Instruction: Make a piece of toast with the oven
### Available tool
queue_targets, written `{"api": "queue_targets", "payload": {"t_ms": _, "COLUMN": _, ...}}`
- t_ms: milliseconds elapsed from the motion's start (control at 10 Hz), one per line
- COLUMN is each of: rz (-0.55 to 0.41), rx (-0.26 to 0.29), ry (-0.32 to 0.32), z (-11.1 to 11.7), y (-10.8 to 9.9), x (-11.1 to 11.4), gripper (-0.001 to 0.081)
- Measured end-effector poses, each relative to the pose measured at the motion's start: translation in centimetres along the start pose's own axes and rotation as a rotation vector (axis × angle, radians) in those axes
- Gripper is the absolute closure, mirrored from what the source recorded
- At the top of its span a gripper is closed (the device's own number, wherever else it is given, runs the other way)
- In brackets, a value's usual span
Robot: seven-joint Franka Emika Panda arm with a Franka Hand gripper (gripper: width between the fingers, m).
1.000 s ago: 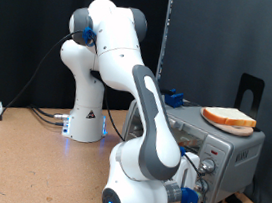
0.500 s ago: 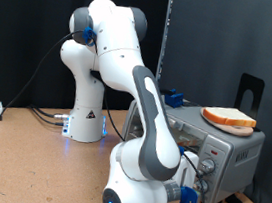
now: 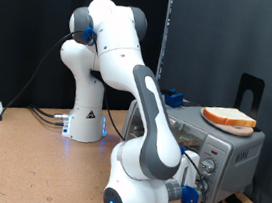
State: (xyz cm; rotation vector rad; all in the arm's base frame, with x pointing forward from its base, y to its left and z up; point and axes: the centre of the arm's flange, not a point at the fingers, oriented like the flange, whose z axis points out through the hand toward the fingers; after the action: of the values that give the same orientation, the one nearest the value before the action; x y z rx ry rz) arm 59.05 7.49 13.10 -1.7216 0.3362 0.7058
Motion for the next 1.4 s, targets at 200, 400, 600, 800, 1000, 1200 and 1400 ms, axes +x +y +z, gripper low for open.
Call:
{"api": "queue_targets", "payload": {"t_ms": 200, "rz": 0.000, "rx": -0.001, "ry": 0.000, "z": -0.01, "y": -0.01, "x": 0.00, "gripper": 0.0491}}
{"api": "queue_targets", "payload": {"t_ms": 400, "rz": -0.001, "rx": -0.001, "ry": 0.000, "z": -0.02, "y": -0.01, "x": 0.00, "gripper": 0.0491}}
{"api": "queue_targets", "payload": {"t_ms": 600, "rz": 0.000, "rx": -0.002, "ry": 0.002, "z": -0.14, "y": 0.04, "x": 0.00, "gripper": 0.0491}}
{"api": "queue_targets", "payload": {"t_ms": 800, "rz": 0.000, "rx": -0.002, "ry": 0.001, "z": -0.13, "y": 0.03, "x": 0.00, "gripper": 0.0501}}
{"api": "queue_targets", "payload": {"t_ms": 1000, "rz": 0.000, "rx": -0.002, "ry": 0.001, "z": -0.13, "y": 0.03, "x": 0.00, "gripper": 0.0363}}
{"api": "queue_targets", "payload": {"t_ms": 1200, "rz": 0.000, "rx": -0.002, "ry": 0.002, "z": -0.14, "y": 0.03, "x": 0.00, "gripper": 0.0227}}
{"api": "queue_targets", "payload": {"t_ms": 1400, "rz": -0.001, "rx": -0.002, "ry": 0.003, "z": -0.18, "y": -0.01, "x": 0.02, "gripper": 0.0015}}
